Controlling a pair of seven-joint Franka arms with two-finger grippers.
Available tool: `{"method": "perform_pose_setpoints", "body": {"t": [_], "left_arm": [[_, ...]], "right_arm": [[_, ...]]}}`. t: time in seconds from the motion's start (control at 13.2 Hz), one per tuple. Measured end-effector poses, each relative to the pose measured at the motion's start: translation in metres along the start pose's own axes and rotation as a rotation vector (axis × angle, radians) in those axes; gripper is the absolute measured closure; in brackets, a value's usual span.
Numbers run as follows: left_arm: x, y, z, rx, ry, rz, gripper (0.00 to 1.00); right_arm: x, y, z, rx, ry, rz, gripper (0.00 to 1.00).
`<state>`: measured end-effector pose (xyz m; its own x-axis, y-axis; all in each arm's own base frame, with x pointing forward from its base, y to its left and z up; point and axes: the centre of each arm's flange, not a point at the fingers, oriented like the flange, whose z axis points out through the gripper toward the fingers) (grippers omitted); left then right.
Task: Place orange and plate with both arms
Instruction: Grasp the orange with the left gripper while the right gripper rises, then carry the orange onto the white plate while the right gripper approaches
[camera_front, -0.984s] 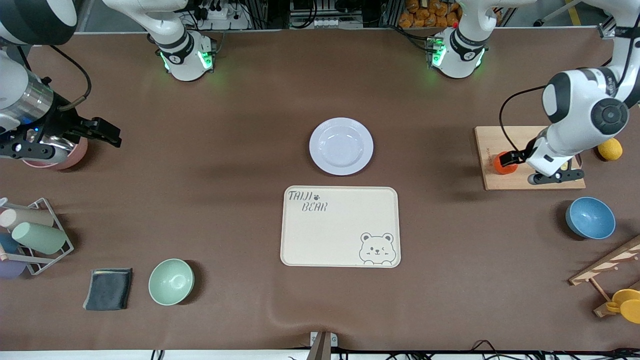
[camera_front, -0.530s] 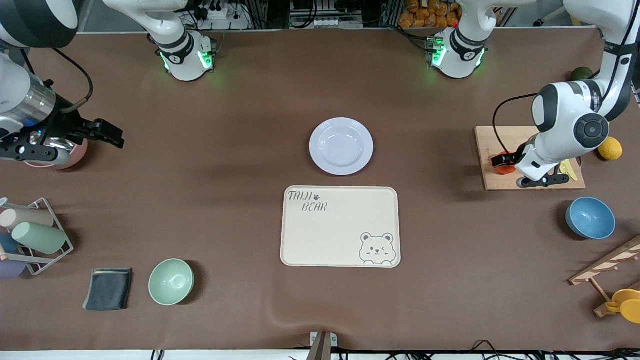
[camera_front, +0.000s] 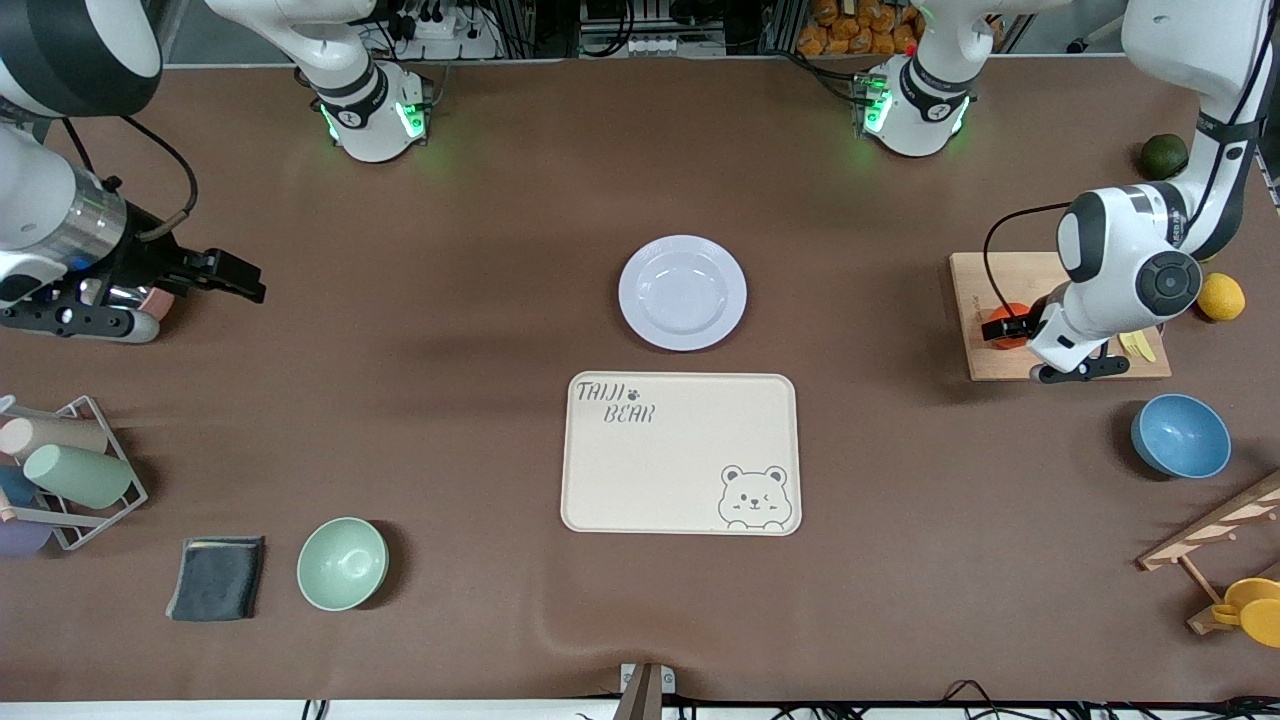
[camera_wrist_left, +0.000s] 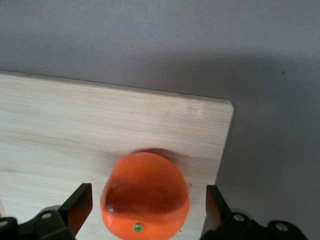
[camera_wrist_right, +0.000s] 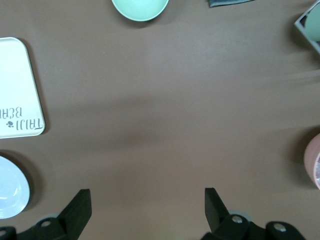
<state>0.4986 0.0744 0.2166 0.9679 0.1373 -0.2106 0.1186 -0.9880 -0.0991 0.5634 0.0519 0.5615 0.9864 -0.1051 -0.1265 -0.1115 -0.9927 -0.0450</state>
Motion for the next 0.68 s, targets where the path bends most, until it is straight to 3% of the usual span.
{"method": "perform_pose_setpoints", "body": {"t": [0.23, 0.38, 0.53, 0.61, 0.68], "left_arm": [[0.000, -0.005, 0.008, 0.000, -0.012, -0.009, 0.00], [0.000, -0.003, 0.012, 0.001, -0.021, -0.005, 0.03], [0.000, -0.001, 0.013, 0.002, -0.021, 0.000, 0.24], [0.000, -0.001, 0.012, 0.002, -0.021, 0.001, 0.31], [0.001, -0.001, 0.012, 0.002, -0.021, 0.001, 0.31]], "right_arm": [[0.003, -0.003, 0.010, 0.029, -0.028, 0.001, 0.00], [0.001, -0.010, 0.024, 0.089, -0.067, 0.004, 0.00], [0.001, -0.014, 0.039, 0.129, -0.101, 0.011, 0.00], [0.001, -0.014, 0.044, 0.135, -0.110, 0.013, 0.00], [0.001, -0.015, 0.049, 0.144, -0.120, 0.016, 0.00]]}}
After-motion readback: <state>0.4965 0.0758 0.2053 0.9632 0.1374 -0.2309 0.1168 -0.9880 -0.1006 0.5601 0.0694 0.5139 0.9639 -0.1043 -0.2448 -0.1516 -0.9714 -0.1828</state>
